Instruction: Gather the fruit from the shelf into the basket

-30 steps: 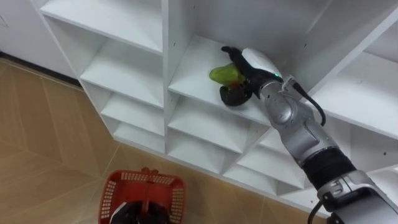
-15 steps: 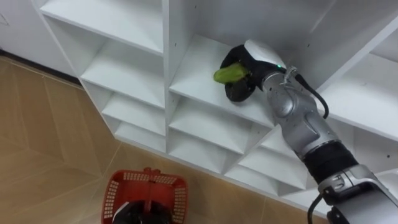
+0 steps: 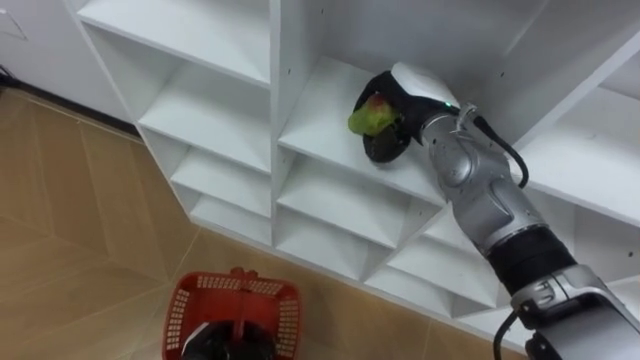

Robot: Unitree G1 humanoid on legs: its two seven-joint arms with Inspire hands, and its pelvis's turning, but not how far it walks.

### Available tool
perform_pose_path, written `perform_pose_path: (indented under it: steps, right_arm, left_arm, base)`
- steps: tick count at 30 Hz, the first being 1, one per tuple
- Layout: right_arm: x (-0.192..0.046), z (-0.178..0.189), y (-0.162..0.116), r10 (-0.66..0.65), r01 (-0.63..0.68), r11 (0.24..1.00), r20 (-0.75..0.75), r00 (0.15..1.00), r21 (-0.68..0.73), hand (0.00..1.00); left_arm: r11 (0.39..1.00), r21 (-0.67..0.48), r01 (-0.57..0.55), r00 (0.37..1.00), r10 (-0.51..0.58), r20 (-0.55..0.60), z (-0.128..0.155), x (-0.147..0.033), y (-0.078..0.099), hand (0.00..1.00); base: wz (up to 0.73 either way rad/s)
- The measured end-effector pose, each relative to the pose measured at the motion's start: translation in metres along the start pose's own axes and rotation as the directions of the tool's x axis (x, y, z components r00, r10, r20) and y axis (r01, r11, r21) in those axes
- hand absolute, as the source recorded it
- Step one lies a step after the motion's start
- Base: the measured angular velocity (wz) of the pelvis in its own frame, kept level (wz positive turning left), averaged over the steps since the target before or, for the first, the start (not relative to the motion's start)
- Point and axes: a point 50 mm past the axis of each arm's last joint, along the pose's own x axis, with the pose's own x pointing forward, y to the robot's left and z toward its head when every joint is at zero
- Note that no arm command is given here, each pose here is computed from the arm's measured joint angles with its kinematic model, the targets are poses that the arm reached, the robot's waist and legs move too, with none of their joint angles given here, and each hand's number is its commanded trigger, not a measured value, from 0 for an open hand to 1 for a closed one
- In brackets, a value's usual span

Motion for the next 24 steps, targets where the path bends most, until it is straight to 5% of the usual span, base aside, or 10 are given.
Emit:
perform_pose_path:
  steps: [24]
  right_arm:
    - [-0.03, 0.016, -0.003, 0.036, -0.031, 0.997, 0.062, 0.997, -0.07, 1.0]
  left_arm:
    - [0.992, 0.04, 0.123, 0.986, -0.127, 0.104, 0.02, -0.002, -0.038, 1.0]
  base:
    - [-0.01]
